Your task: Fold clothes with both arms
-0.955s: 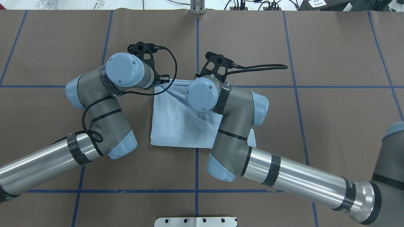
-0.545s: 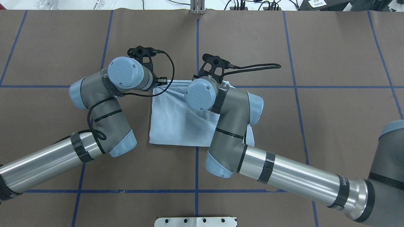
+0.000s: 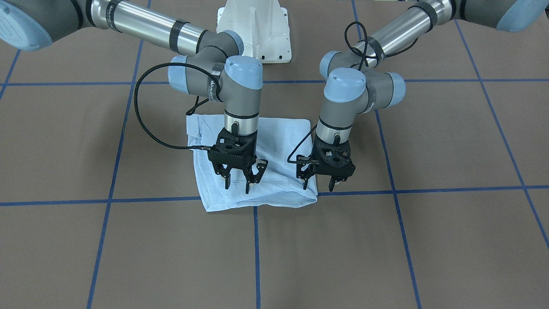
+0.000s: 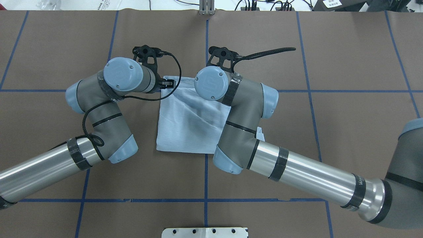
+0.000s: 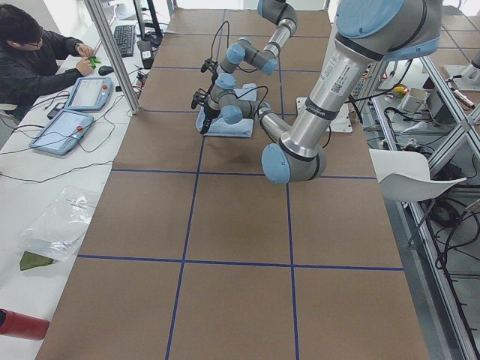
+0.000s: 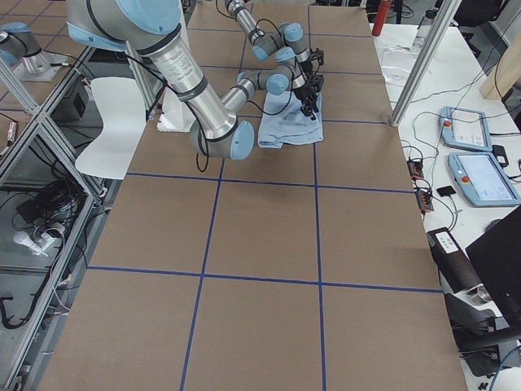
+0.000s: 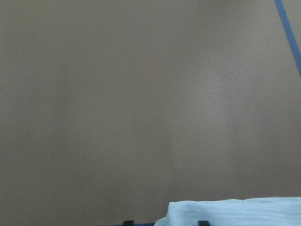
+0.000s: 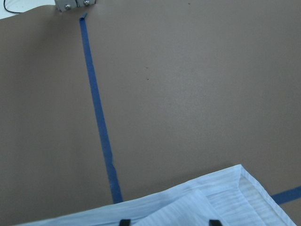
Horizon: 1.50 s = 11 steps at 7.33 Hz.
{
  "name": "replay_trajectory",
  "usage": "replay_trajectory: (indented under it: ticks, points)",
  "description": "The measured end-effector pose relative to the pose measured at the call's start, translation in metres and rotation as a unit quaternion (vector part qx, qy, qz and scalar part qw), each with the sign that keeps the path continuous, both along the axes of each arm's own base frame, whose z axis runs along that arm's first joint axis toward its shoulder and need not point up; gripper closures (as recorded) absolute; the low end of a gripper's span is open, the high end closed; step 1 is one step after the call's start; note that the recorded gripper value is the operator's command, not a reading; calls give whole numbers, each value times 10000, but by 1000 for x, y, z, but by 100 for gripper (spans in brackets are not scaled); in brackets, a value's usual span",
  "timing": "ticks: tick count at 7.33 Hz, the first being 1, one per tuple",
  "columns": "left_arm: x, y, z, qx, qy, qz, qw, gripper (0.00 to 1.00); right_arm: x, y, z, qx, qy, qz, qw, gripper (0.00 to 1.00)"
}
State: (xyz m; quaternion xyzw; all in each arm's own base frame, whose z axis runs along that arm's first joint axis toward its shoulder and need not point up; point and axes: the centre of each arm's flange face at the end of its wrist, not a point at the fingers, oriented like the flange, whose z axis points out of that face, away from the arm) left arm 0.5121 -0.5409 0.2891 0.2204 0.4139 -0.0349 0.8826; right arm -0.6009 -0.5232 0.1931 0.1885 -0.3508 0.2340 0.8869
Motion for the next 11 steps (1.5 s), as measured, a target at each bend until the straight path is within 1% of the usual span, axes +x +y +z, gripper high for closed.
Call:
replay_trajectory:
  ticks: [2,4,6,8,10,11]
  points:
    - [-24,4,-4,50,152,256,9995,0,4,-4,-10,-60,-91,-145,9998,0]
    - [-45,9,-11,68,297,370,9988,0,13,-8,-14,-80,-145,-336,9993,0]
    - [-62,8,-18,106,382,464,9981,0,37,-25,-15,-102,-165,-605,9980,0]
    - [-96,1,-12,387,143,674,9969,0,87,-41,-3,-124,-57,-1013,9948,0]
    - [-149,-5,1,718,-206,958,9926,0,167,-34,21,-75,38,-1456,9893,0]
    - [-184,-7,18,876,-382,1109,9892,0,212,-32,35,-29,113,-1680,9857,0]
